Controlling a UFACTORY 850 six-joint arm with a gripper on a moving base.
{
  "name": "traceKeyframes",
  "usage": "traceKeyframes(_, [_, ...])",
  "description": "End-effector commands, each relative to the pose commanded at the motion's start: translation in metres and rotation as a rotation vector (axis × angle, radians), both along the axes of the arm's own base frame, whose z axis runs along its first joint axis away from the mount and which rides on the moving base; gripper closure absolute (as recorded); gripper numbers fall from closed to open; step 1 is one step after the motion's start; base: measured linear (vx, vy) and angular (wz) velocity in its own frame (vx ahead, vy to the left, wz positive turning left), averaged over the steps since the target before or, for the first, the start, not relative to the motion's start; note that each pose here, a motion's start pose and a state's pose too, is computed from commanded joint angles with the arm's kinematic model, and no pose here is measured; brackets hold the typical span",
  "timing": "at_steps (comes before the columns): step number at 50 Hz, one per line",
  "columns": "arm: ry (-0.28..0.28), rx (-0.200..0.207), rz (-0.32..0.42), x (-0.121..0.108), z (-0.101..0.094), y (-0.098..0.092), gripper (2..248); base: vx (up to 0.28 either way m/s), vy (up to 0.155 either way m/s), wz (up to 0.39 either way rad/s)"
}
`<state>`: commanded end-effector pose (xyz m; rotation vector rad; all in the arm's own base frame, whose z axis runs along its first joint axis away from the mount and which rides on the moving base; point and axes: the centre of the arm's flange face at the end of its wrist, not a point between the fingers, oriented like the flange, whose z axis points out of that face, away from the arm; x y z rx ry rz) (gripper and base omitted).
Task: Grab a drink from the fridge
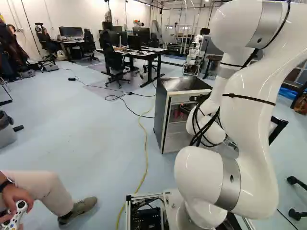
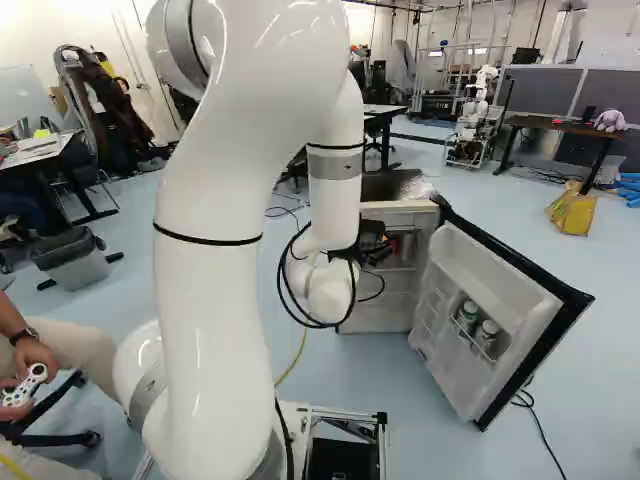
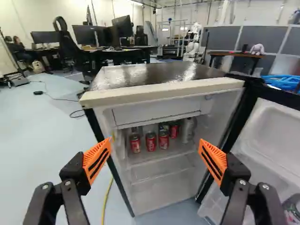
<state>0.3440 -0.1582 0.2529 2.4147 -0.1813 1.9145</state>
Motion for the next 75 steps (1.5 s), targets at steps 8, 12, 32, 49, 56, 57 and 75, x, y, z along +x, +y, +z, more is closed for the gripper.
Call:
traceKeyframes(8, [0.026, 0.016, 0.077, 0.001, -0.01, 0.006, 3, 0.0, 0.0, 0.0])
traceKeyframes(12, [0.037, 0.023, 0.094, 0.001, -0.014, 0.008, 3, 0.0, 0.0, 0.0])
traceKeyframes(32, [0.075, 0.048, 0.097, 0.003, -0.037, 0.005, 3, 0.0, 0.0, 0.0])
traceKeyframes(49, [0.098, 0.063, 0.093, 0.004, -0.052, 0.002, 3, 0.0, 0.0, 0.0])
traceKeyframes(56, [0.099, 0.064, 0.093, 0.004, -0.052, 0.002, 3, 0.0, 0.0, 0.0])
traceKeyframes(57, [0.099, 0.064, 0.093, 0.004, -0.052, 0.002, 3, 0.0, 0.0, 0.0])
traceKeyframes(75, [0.094, 0.065, 0.099, 0.004, -0.053, -0.005, 3, 0.0, 0.0, 0.0])
